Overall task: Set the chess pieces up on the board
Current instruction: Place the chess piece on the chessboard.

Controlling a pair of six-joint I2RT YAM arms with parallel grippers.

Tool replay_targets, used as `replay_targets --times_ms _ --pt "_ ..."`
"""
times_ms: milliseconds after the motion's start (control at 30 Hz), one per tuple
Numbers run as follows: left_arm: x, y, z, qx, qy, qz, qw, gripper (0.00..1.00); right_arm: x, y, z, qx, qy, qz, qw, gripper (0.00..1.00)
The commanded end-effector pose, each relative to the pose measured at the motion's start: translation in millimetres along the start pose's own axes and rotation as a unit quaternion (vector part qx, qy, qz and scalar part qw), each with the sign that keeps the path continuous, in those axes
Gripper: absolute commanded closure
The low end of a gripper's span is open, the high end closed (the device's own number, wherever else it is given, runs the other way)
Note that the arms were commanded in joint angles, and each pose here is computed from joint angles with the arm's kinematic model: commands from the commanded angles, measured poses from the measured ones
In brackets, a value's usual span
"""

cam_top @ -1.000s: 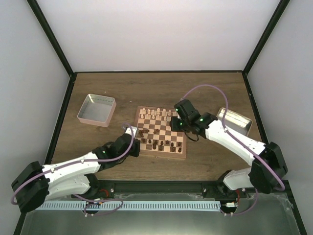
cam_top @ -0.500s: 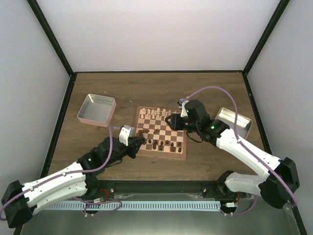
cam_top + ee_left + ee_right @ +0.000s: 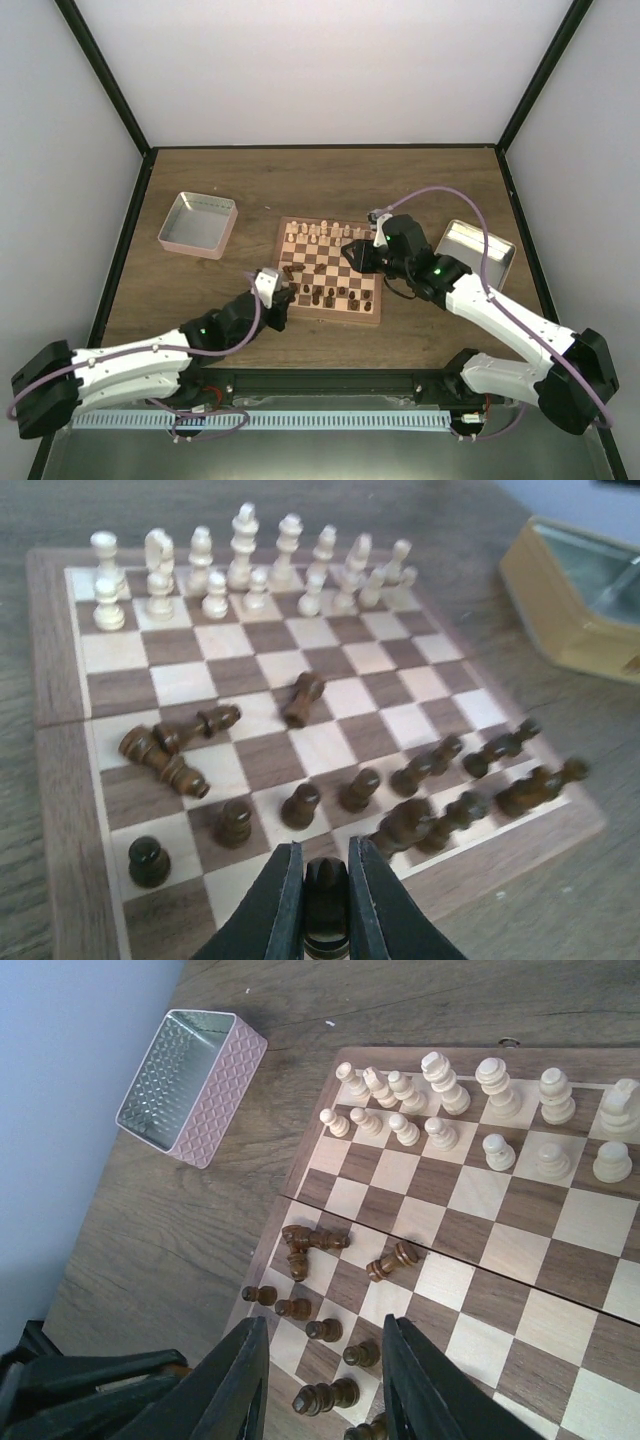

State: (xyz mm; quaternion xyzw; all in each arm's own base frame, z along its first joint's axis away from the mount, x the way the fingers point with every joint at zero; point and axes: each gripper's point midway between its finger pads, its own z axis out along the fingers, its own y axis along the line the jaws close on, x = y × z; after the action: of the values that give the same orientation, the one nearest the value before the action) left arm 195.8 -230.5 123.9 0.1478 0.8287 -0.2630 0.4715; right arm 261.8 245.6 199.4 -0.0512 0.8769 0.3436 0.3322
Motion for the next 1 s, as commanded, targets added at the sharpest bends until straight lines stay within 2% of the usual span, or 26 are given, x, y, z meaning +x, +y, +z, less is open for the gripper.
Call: replay_targets --times_ms 0,133,467,967 --pt "5 13 11 -0.047 -0.032 0.02 0.998 0.96 -17 1 -4 0.003 -0.037 -0.006 0.999 0.67" --pt "17 21 24 -0.076 -0.021 0.033 0.996 0.96 -23 5 -6 0.001 -0.042 -0.02 0.999 0.67" --pt "32 18 38 -0.075 0.006 0.049 0.996 0.94 -30 14 -5 -0.009 -0.046 -0.039 0.998 0.67" --pt "28 15 36 -0.071 0.01 0.049 0.996 0.73 -26 14 1 -0.014 -0.033 -0.035 0.999 0.67"
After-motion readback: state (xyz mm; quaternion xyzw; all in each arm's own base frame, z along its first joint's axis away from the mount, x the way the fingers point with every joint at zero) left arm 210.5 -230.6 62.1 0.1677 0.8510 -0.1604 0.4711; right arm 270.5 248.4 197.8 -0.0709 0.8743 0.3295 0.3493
